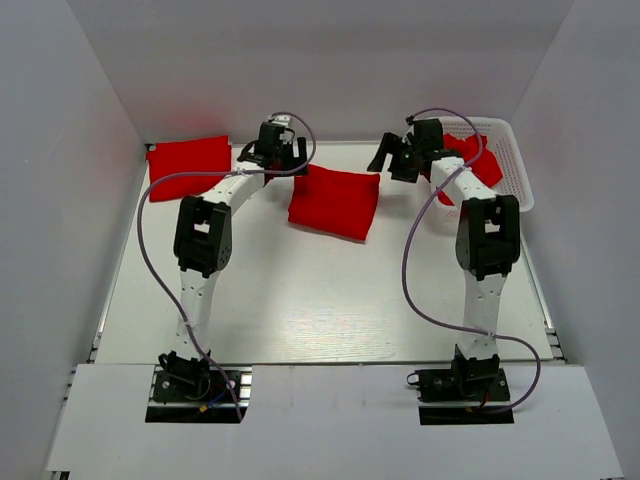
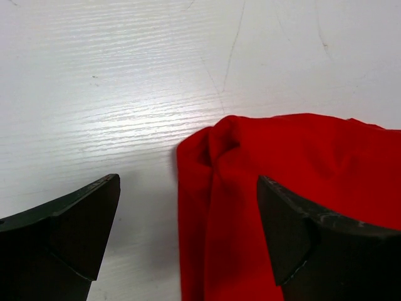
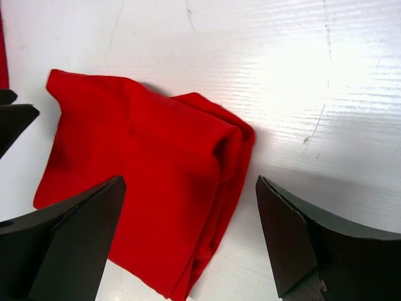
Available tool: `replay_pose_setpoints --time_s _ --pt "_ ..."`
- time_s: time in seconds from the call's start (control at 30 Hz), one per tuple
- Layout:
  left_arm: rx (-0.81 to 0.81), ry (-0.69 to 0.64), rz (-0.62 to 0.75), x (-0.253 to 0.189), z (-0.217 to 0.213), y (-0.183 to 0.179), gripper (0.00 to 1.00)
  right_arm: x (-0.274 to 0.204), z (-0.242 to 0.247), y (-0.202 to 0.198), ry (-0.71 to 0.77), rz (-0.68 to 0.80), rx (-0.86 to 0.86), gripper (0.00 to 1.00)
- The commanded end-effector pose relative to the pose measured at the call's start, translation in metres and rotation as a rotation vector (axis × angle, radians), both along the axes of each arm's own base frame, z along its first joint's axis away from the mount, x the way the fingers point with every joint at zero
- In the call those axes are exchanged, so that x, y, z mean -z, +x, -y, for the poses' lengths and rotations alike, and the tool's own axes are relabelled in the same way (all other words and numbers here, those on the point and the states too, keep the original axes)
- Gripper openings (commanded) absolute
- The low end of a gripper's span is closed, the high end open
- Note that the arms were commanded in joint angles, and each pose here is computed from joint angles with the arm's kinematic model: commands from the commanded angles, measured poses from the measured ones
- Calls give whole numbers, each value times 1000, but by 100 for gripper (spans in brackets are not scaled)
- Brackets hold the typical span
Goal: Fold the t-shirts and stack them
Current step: Fold the long partially folded tshirt into a neat square, then put the neatly folded tshirt into the corner of the board with the left arm
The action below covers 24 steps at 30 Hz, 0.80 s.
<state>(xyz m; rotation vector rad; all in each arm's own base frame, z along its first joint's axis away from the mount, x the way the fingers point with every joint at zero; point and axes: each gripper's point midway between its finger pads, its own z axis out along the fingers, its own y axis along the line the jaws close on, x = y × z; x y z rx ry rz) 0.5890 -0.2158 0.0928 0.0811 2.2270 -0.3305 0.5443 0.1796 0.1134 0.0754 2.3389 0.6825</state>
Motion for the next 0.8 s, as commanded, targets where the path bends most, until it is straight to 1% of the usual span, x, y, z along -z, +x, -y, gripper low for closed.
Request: replay_pose_setpoints --time_s 0.0,0.07,0.1,0.13,0.2,0.23,0.3,0.37,0.43,0.5,0.53,0.57,0.6,0.7,0.77 --pt "78 -21 87 -60 5 -5 100 -60 -5 2 17 153 -36 90" --pt "99 -26 51 -50 6 -16 100 -66 -4 -13 6 176 -62 90" --pt "125 -48 66 -59 10 -20 100 -57 -5 -22 5 153 -67 90" --pt "156 -36 49 -48 11 -27 100 -67 -7 -28 20 177 -94 90" --pt "218 -53 32 -45 22 -38 100 -54 -7 -45 18 146 -115 90" --pt "218 -50 18 -39 21 -41 100 -61 -10 -50 31 167 -138 90" --pt "253 -50 12 -35 24 -45 100 -57 -9 -67 36 160 -152 90" --pt "231 -23 -38 -14 19 -47 100 -55 -6 -79 35 155 -155 90" --pt "185 25 -83 5 8 -49 100 -52 -4 -84 28 153 -159 90" --pt "165 74 -94 16 5 -45 100 -52 -3 -93 26 147 -164 90" --pt "172 86 -112 25 4 -47 100 -50 -1 -95 21 144 -164 90" --pt "208 79 -125 29 13 -51 100 -49 -1 -99 13 139 -165 90" --pt "227 85 -148 44 14 -53 100 -46 1 -100 7 133 -162 90" --pt "254 87 -190 54 15 -60 100 -40 8 -107 -23 120 -146 90" --pt "262 102 -220 69 12 -67 97 -36 16 -109 -50 116 -117 90"
